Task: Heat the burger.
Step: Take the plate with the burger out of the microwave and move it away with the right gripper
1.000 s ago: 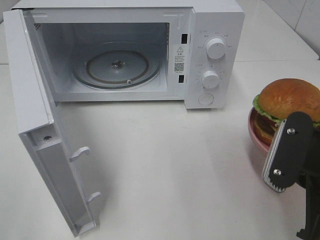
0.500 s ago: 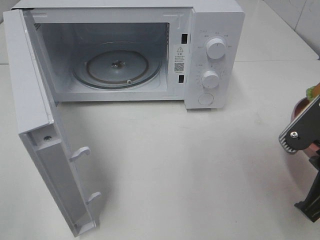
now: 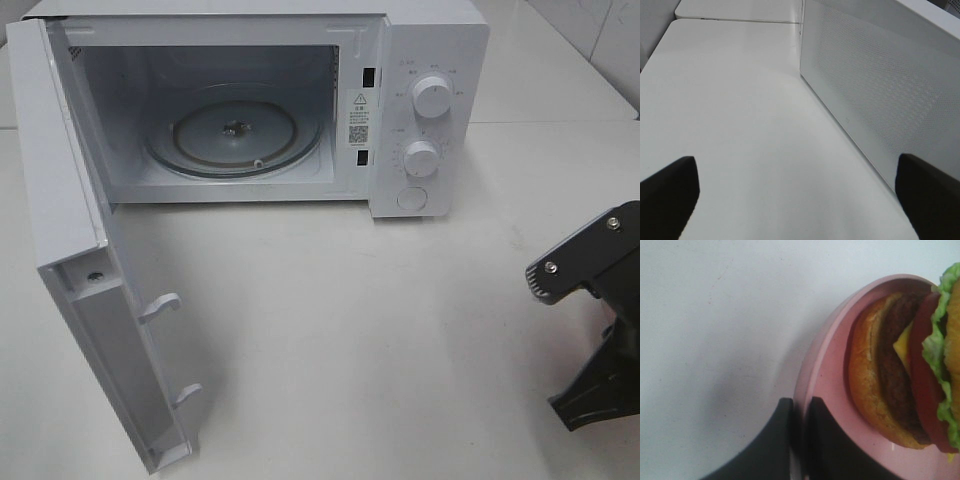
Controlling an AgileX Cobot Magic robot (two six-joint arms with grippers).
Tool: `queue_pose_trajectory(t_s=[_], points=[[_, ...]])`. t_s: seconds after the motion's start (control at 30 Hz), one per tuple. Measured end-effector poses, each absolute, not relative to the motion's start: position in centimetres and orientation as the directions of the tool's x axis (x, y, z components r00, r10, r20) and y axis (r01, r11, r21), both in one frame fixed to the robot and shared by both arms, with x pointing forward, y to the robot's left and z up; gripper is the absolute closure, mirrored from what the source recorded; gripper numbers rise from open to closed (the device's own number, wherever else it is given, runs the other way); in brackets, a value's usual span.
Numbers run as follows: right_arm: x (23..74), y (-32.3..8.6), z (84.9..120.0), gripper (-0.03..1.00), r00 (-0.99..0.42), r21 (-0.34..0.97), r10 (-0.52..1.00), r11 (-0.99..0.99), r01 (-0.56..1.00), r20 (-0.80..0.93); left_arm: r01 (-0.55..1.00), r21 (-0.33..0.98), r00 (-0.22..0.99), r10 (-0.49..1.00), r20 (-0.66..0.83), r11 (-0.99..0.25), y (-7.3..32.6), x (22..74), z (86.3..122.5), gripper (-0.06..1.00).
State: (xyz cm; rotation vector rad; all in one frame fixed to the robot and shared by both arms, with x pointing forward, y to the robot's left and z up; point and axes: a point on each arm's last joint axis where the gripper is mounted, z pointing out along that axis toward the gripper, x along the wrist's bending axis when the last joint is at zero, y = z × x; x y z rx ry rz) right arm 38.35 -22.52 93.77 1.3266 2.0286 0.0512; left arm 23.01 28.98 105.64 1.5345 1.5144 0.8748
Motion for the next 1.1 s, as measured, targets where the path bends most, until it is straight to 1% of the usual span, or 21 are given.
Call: queue_pose_trajectory(t_s=[0.13, 0.23, 0.3, 0.37, 0.5, 0.67, 0.87, 1.1], points=[[39.0, -22.0, 92.4, 0.91, -0.202, 0.386, 0.811, 0.46, 0.799, -0.549, 0.45, 0.893, 0.047, 0.997, -0.056, 0.028, 29.0, 23.0, 105.6, -0.04], [39.2, -21.9, 92.1, 0.91, -0.197, 0.385, 0.809, 0.459, 0.801, -0.554, 0.45, 0.893, 0.047, 0.997, -0.056, 0.028, 29.0, 23.0, 105.6, -0.04], [39.6, -21.7, 91.1, 0.91, -0.2, 0.372, 0.799, 0.465, 0.803, -0.568, 0.45, 0.893, 0.047, 0.997, -0.056, 0.028, 29.0, 23.0, 105.6, -0.04], [39.8, -21.7, 90.8, 0.91, -0.199, 0.371, 0.802, 0.46, 0.807, -0.563, 0.45, 0.893, 0.047, 0.997, -0.056, 0.028, 29.0, 23.0, 105.6, -0.04], [40.7, -22.4, 89.3, 0.91, -0.158, 0.358, 0.821, 0.401, 0.843, -0.548, 0.45, 0.893, 0.047, 0.997, -0.056, 0.028, 29.0, 23.0, 105.6, -0.04], [41.4, -23.1, 88.1, 0.91, -0.14, 0.338, 0.819, 0.376, 0.863, -0.556, 0.45, 0.893, 0.047, 0.997, -0.056, 0.028, 29.0, 23.0, 105.6, -0.04], [42.0, -23.9, 87.0, 0.9, -0.086, 0.34, 0.822, 0.325, 0.882, -0.563, 0.45, 0.893, 0.047, 0.997, -0.056, 0.028, 29.0, 23.0, 105.6, -0.04], [42.3, -24.1, 86.7, 0.87, -0.088, 0.342, 0.821, 0.329, 0.88, -0.564, 0.45, 0.893, 0.047, 0.997, -0.056, 0.028, 29.0, 23.0, 105.6, -0.04]])
